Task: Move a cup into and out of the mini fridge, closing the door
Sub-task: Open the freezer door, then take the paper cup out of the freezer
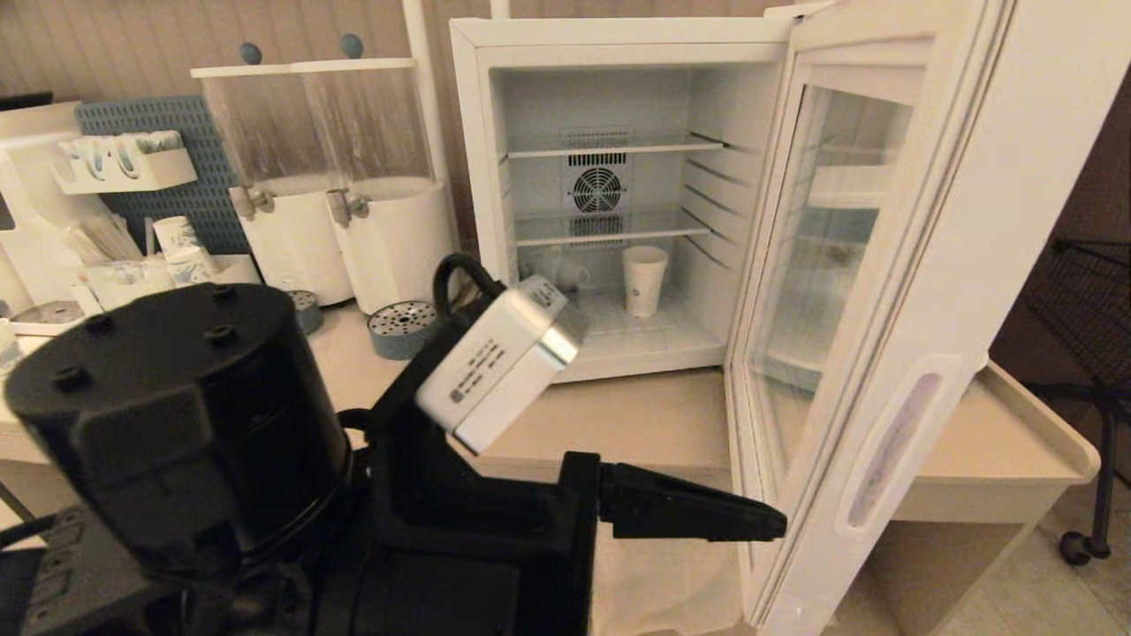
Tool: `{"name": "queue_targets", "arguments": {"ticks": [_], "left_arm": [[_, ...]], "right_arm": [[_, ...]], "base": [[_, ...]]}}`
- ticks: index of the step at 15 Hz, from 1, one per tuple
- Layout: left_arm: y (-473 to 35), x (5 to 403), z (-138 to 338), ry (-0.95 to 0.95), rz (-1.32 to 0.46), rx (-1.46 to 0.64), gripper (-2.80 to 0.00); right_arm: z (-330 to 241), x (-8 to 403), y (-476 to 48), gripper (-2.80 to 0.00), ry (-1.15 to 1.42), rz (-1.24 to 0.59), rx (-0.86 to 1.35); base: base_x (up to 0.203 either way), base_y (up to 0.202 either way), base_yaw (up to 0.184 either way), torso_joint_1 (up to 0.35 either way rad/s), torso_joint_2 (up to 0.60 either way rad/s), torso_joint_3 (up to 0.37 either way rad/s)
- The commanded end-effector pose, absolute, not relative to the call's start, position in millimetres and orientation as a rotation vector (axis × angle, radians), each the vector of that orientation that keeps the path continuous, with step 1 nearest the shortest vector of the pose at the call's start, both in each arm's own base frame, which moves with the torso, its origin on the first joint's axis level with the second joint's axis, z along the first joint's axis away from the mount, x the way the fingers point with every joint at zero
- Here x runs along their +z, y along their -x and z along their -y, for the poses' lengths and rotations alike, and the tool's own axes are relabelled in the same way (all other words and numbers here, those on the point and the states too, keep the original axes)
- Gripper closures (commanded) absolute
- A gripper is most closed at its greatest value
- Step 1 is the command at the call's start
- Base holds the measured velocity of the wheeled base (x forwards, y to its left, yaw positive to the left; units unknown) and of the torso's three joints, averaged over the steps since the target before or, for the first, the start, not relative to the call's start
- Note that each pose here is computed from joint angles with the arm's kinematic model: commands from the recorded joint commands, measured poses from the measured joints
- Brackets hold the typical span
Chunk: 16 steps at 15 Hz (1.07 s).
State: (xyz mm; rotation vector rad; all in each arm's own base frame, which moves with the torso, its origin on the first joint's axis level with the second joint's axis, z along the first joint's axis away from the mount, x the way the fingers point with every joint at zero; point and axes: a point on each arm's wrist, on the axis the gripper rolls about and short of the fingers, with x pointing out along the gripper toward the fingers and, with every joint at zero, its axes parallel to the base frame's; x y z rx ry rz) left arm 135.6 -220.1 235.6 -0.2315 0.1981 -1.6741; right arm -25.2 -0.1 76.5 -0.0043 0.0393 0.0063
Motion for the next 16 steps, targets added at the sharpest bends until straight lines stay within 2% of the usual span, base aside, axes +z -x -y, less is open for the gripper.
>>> {"name": "queue_targets", "arguments": {"ticks": [1, 4, 8, 16], "left_arm": [[-143, 236, 204, 0.237, -0.183, -1.615, -2.80], [-162, 234, 171, 0.245, -0.172, -1.455, -2.80], [-134, 241, 136, 0.212, -0.232, -1.394, -2.80], [-80, 252, 65, 0.121, -0.167, -0.845, -2.80]], "right_arm": [[0, 76, 25, 0.00, 0.005, -0.041, 0.008], [0, 76, 25, 0.00, 0.005, -0.041, 0.008], [0, 76, 25, 0.00, 0.005, -0.041, 0.008], [0, 76, 25, 0.00, 0.005, -0.041, 0.008]], "base": [[0.000, 0.000, 0.000, 0.000, 0.00, 0.000], [0.000, 0.000, 0.000, 0.000, 0.00, 0.000], [0.000, 0.000, 0.000, 0.000, 0.00, 0.000], [0.000, 0.000, 0.000, 0.000, 0.00, 0.000]]}}
